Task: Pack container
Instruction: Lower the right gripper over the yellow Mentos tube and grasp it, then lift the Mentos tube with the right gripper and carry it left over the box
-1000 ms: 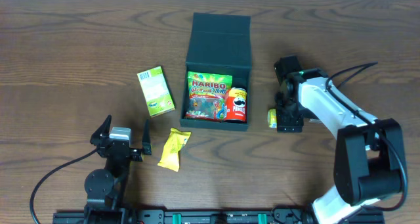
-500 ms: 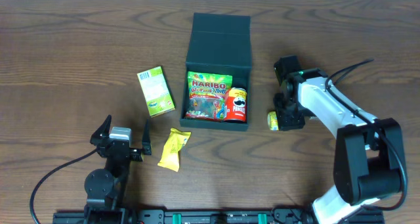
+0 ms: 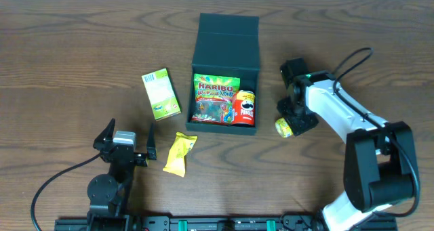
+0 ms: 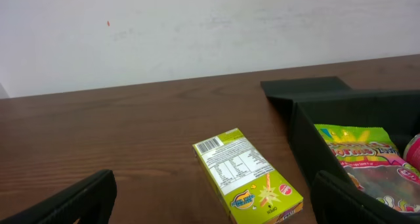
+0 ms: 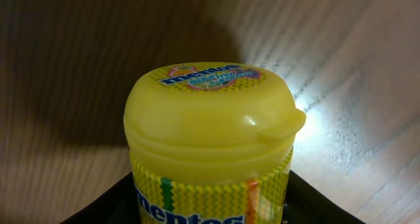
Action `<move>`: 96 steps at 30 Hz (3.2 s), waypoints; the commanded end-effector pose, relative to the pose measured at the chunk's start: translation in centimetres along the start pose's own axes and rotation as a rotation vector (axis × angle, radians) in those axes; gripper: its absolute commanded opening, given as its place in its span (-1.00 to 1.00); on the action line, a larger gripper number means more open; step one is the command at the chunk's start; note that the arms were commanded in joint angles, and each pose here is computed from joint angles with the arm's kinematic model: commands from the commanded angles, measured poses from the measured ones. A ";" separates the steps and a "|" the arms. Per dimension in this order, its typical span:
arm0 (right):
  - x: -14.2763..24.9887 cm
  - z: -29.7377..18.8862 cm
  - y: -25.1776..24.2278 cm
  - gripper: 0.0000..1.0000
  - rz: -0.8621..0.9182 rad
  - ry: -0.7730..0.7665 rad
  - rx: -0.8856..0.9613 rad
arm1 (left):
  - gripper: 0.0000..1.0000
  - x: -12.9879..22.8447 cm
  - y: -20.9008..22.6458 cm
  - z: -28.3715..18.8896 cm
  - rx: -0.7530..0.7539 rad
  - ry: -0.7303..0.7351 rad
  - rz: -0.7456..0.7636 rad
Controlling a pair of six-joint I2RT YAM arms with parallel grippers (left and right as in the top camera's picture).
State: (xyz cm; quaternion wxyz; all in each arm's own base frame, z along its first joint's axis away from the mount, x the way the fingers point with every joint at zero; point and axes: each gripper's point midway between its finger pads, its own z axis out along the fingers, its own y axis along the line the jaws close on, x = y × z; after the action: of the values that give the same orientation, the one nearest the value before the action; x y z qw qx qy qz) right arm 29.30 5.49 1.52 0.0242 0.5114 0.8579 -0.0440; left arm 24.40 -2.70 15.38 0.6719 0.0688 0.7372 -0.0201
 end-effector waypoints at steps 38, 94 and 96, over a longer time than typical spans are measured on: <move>0.9 -12.8 7.4 -0.20 -1.015 -0.297 -0.272 | 0.90 1.8 -0.1 0.0 0.007 0.063 -0.003; 9.2 -11.3 15.2 0.09 -2.413 -0.328 -0.396 | 0.90 1.8 -0.1 0.0 0.007 0.063 -0.003; 9.2 -10.7 15.3 0.09 -2.438 -0.321 -0.387 | 0.90 1.8 -0.1 0.0 0.007 0.063 -0.003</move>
State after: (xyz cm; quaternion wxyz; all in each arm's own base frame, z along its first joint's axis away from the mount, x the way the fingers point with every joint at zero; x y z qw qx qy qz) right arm 37.94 21.01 10.27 0.1356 -0.6201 0.7724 0.0216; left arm 24.40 -2.69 15.40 0.6720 0.0686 0.7371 -0.0200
